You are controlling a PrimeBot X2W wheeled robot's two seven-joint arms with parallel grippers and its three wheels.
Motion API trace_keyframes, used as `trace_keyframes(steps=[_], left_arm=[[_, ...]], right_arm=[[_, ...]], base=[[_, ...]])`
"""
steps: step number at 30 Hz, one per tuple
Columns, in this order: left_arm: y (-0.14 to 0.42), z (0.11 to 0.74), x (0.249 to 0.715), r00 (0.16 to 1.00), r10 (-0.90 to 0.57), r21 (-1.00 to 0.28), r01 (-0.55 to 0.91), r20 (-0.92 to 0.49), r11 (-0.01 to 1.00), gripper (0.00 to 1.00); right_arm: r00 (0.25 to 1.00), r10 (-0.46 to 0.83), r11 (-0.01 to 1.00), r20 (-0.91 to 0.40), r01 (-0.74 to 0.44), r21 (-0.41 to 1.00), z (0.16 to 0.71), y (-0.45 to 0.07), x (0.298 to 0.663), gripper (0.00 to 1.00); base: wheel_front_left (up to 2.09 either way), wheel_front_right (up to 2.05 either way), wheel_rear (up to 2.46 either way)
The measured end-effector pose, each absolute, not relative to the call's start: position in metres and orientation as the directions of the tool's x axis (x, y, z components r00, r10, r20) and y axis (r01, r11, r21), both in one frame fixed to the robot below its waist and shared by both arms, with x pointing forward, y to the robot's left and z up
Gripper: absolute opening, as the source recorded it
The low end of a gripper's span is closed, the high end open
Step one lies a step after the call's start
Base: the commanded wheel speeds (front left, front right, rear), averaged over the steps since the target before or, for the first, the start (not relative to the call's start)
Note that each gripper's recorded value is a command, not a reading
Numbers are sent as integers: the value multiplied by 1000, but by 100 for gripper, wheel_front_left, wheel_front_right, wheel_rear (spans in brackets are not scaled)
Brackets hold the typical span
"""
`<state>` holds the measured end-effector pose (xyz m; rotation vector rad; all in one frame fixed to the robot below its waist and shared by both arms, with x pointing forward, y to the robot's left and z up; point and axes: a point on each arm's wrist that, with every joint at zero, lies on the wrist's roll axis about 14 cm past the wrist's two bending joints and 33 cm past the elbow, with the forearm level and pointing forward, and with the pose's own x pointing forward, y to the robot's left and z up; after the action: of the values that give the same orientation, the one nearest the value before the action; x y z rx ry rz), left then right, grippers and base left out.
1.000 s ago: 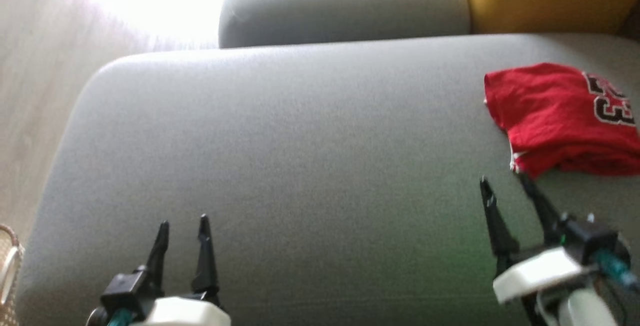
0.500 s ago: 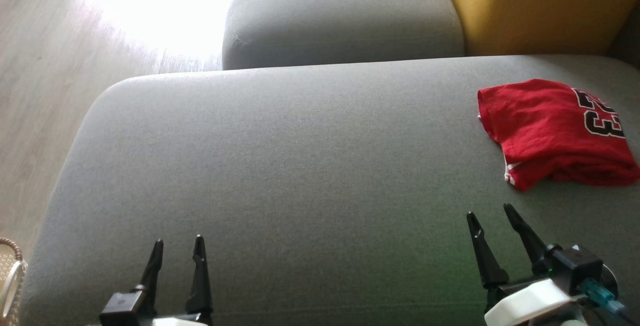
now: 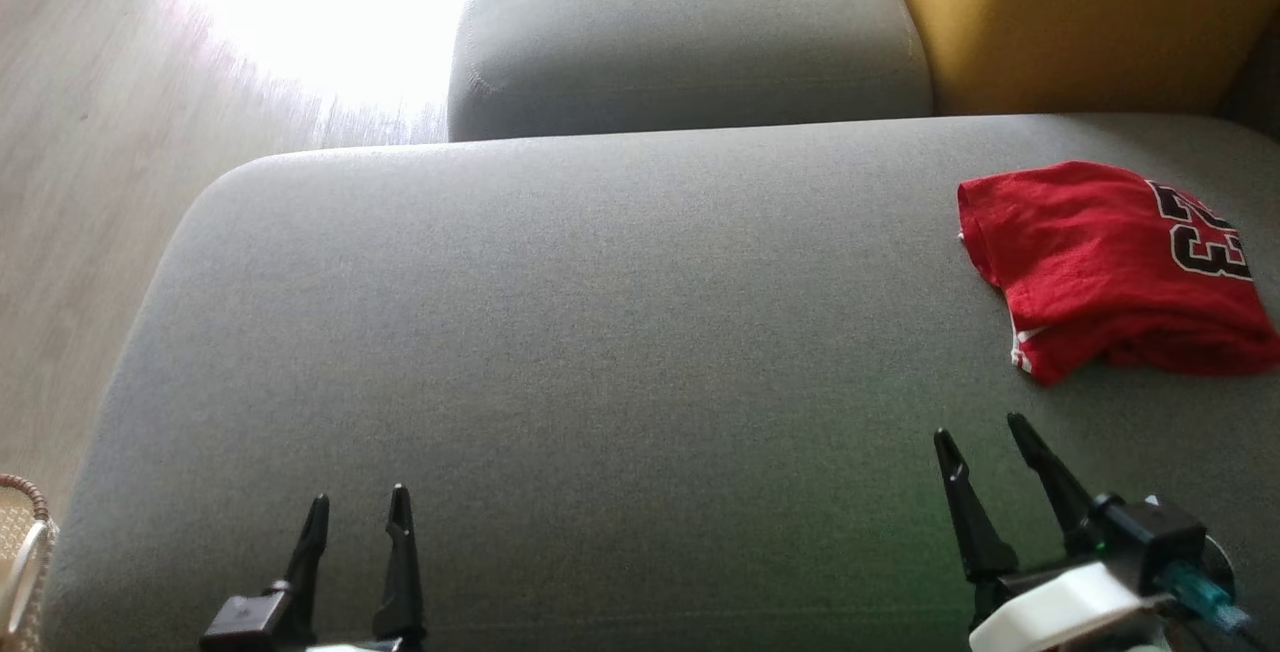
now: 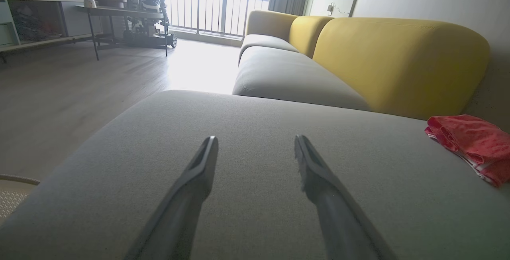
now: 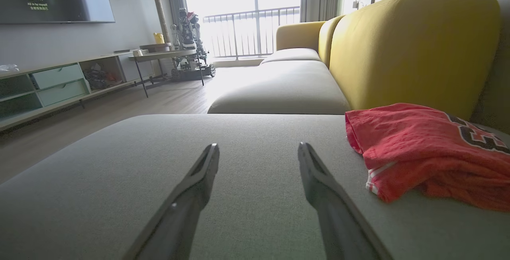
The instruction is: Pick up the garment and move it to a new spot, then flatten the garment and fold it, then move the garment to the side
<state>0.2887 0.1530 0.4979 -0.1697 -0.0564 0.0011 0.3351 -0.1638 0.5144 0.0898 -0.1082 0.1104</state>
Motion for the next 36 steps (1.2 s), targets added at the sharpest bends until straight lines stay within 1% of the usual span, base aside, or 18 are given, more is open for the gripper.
trace_keyframes(steps=[6, 7, 13, 15, 27, 36], left_arm=[[154, 496, 288, 999, 9, -169, 0, 52, 986, 100], [154, 495, 287, 999, 9, -168, -1, 48, 986, 0], [155, 451, 270, 996, 13, -157, -27, -93, 987, 0], [156, 443, 265, 992, 17, -174, -39, -127, 984, 0], [157, 438, 271, 986, 22, -316, -75, -168, 946, 0], [159, 440, 281, 985, 24, -397, -92, -174, 913, 0]], right_arm=[[990, 107, 990, 96, -115, 85, 509, -163, 332, 100], [990, 107, 990, 91, -115, 86, 507, -163, 332, 0], [993, 100, 990, -60, -93, 104, 460, -165, 316, 0], [991, 93, 989, -95, -82, 123, 450, -166, 310, 0], [991, 54, 964, -119, -20, 267, 447, -173, 313, 0], [991, 33, 936, -128, 15, 352, 447, -177, 316, 0]], base=[[0, 0, 0], [0, 0, 0], [0, 0, 0], [0, 0, 0], [0, 0, 0], [0, 0, 0]])
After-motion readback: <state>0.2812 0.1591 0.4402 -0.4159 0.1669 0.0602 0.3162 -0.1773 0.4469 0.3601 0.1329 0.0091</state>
